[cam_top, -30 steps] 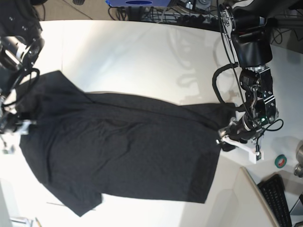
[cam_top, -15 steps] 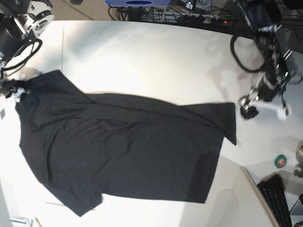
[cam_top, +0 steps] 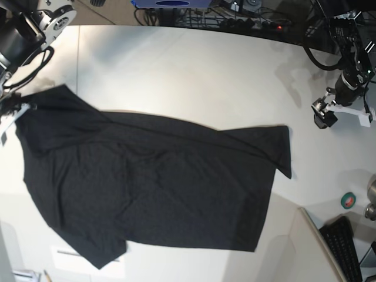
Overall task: Layout the t-shirt on the table in an organized manner, then fold the t-shirt properly
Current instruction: 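Regrasp the shirt's edge corners with both grippers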
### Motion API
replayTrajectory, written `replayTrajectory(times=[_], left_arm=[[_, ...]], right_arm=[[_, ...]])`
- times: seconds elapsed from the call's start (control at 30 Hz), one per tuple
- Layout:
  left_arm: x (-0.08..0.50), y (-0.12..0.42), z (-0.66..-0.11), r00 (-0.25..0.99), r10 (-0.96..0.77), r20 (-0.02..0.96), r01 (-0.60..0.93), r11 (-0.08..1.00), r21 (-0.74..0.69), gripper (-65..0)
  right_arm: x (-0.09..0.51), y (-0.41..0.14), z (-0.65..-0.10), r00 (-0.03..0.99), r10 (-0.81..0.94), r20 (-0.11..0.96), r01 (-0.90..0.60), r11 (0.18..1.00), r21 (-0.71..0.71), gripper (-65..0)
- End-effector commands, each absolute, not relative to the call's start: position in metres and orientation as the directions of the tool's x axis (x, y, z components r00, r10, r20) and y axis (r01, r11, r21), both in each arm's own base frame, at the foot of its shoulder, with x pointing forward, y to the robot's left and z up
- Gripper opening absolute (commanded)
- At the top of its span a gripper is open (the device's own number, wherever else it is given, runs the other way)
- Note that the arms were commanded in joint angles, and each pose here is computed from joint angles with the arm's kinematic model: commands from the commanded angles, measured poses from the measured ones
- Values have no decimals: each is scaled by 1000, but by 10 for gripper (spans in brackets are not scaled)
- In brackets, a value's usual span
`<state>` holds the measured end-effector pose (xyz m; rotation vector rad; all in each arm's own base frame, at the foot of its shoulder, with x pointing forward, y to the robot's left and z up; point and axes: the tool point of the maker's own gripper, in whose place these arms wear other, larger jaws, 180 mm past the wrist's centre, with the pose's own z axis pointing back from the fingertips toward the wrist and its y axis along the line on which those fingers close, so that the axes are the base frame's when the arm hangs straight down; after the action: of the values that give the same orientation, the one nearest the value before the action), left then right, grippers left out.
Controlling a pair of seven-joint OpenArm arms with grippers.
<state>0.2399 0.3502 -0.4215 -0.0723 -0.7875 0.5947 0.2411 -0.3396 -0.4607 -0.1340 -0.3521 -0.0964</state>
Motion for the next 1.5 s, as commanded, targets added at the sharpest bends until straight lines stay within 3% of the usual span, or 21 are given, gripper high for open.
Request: replayTrajectory(times=[0.0,0.2,0.43,0.57,0.6,0.7,0.73,0.77,1.0,1.2,1.33,1.47], left_arm=[[252,355,-406,519,509,687,-453,845,-284,-7],[256,342,-410,541,498,678,-428,857,-287,-7],[258,319,-421,592,470,655,-380,879,-288,-117],[257,318,-424,597,473,648,-382,878,-289,-122],[256,318,-424,598,473,647,-382,878,-289,-122],[256,317,-425,598,476,645,-384,876,-292,-122],[256,317,-425,598,476,645,-384,876,-292,-122],[257,317,-425,596,478,645,-384,875,-294,-122],[282,292,-432,560,549,620,-394,835,-384,-123],[308,274,-452,557,620,553,-419,784,-457,-127],[317,256,-463,594,606,529,-396,793,-463,-132],[323,241,-475,588,582,562,-368,811,-455,-135]], right_arm=[[266,-344,-436,912,-16,410,87,984,-156,-650],[327,-315,-396,893,132,430,-43,976,-212,-650],[419,-295,-367,804,103,586,-69,994,-80,-650],[446,-292,-357,743,44,668,-55,998,-5,-650],[446,-294,-357,744,33,667,-47,999,3,-600],[435,-306,-360,741,-12,672,2,1000,15,-281],[422,-313,-369,747,-36,664,32,999,18,-212],[413,-320,-370,745,-43,666,53,999,6,-185],[309,-331,-399,792,-125,597,203,977,-65,-257],[224,-316,-420,781,-304,546,319,945,71,-258],[210,-312,-437,728,-428,535,380,902,204,-260],[235,-310,-451,623,-539,567,429,841,328,-260]])
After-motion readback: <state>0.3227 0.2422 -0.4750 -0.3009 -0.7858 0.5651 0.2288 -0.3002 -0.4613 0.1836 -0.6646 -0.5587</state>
